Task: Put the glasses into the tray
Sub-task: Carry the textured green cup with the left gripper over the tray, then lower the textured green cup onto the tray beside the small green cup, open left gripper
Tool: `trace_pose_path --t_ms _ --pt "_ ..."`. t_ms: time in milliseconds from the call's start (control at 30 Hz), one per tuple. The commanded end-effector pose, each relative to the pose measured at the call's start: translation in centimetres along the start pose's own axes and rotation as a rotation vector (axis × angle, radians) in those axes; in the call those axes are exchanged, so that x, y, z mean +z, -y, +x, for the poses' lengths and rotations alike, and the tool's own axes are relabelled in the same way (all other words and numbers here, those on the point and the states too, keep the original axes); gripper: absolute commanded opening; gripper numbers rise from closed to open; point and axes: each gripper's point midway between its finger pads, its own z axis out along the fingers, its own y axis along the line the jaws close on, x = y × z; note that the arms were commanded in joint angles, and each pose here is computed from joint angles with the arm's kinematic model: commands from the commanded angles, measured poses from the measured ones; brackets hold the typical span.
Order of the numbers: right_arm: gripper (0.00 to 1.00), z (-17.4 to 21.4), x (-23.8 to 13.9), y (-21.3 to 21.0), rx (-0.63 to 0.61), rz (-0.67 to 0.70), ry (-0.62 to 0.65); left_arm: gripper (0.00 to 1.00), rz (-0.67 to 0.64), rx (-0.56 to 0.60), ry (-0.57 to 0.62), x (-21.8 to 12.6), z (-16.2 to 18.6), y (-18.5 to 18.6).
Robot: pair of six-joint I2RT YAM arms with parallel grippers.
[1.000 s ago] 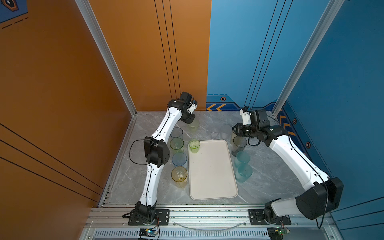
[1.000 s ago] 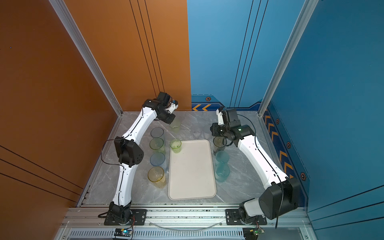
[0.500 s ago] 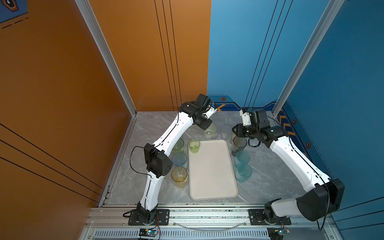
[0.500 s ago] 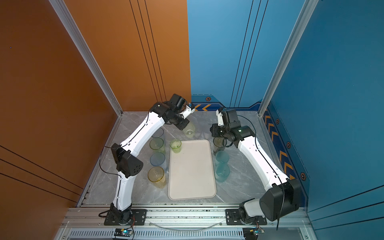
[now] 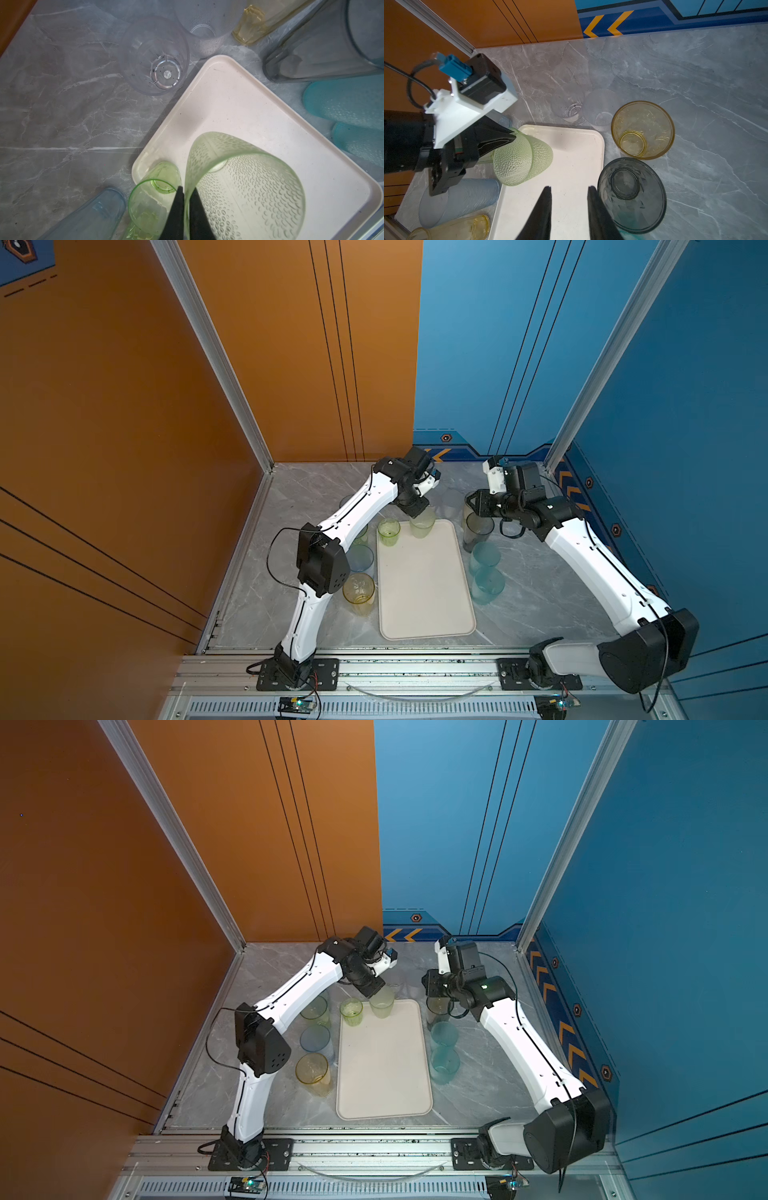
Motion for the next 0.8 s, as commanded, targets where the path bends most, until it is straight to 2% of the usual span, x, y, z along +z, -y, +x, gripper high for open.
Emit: trace_pose_path --t_ms 0,367,767 --pt "0.28 0.3 -0.6 0.5 0.004 0.025 0.002 0.08 0.024 -0.036 -0.054 2.0 1.2 -0.4" --pt "0.28 0.3 -0.2 0.6 0.006 0.024 -0.008 0.08 -0.024 -0.055 -0.088 3.4 1.9 -2.4" --pt "0.28 0.3 0.1 0.6 0.006 0.025 -0.016 0.09 0.009 -0.07 -0.11 4.7 2.4 -2.5"
